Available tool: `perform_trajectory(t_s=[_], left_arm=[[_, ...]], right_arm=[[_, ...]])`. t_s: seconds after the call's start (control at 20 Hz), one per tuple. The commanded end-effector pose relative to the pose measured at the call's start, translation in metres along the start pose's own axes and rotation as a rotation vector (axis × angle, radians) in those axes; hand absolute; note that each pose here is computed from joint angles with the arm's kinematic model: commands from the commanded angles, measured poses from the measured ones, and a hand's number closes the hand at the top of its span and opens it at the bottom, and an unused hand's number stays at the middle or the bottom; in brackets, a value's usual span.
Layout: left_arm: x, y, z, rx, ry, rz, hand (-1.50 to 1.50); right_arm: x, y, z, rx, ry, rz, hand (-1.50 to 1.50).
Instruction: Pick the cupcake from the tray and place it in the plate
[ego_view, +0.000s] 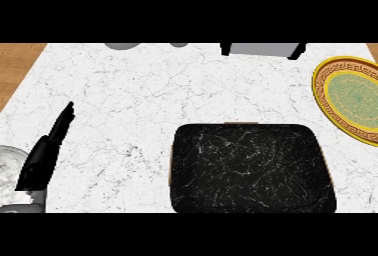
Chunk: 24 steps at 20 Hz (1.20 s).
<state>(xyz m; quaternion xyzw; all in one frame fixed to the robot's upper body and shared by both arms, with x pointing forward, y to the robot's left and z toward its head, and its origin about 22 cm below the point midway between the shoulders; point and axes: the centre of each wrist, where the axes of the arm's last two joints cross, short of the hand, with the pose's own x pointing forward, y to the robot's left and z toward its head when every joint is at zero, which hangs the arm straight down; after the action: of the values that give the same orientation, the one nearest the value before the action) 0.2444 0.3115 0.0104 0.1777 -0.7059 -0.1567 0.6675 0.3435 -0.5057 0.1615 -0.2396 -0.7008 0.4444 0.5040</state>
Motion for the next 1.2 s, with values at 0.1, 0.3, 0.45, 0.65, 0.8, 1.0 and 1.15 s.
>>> perform_trajectory(t_s=[0.1, 0.3, 0.45, 0.65, 0.8, 1.0, 1.15], left_arm=[[-0.016, -0.004, 0.016, 0.002, 0.044, -0.013, 0.00], [-0.005, 0.011, 0.002, 0.014, 0.054, -0.001, 0.00], [-0.020, 0.005, 0.014, 0.016, 0.043, -0.015, 0.00], [-0.020, -0.001, 0.006, 0.032, 0.066, -0.006, 0.00], [-0.003, 0.007, 0.007, 0.022, 0.029, -0.011, 0.00], [-0.012, 0.012, 0.012, 0.029, 0.051, -0.005, 0.00], [-0.001, 0.006, 0.002, 0.027, 0.031, 0.001, 0.00]], right_arm=[[-0.003, 0.049, -0.030, 0.169, -0.054, -0.150, 1.50], [-0.002, 0.063, -0.046, 0.131, 0.105, -0.232, -1.50], [-0.006, 0.062, -0.042, 0.125, 0.120, -0.218, -1.50], [-0.008, 0.069, -0.042, 0.008, 0.050, -0.329, -1.50], [-0.006, 0.061, -0.045, -0.111, 0.055, -0.455, -1.50], [-0.019, 0.039, -0.014, -0.266, 0.130, -0.531, -1.50], [-0.024, 0.025, 0.004, -0.302, 0.177, -0.594, -1.50]])
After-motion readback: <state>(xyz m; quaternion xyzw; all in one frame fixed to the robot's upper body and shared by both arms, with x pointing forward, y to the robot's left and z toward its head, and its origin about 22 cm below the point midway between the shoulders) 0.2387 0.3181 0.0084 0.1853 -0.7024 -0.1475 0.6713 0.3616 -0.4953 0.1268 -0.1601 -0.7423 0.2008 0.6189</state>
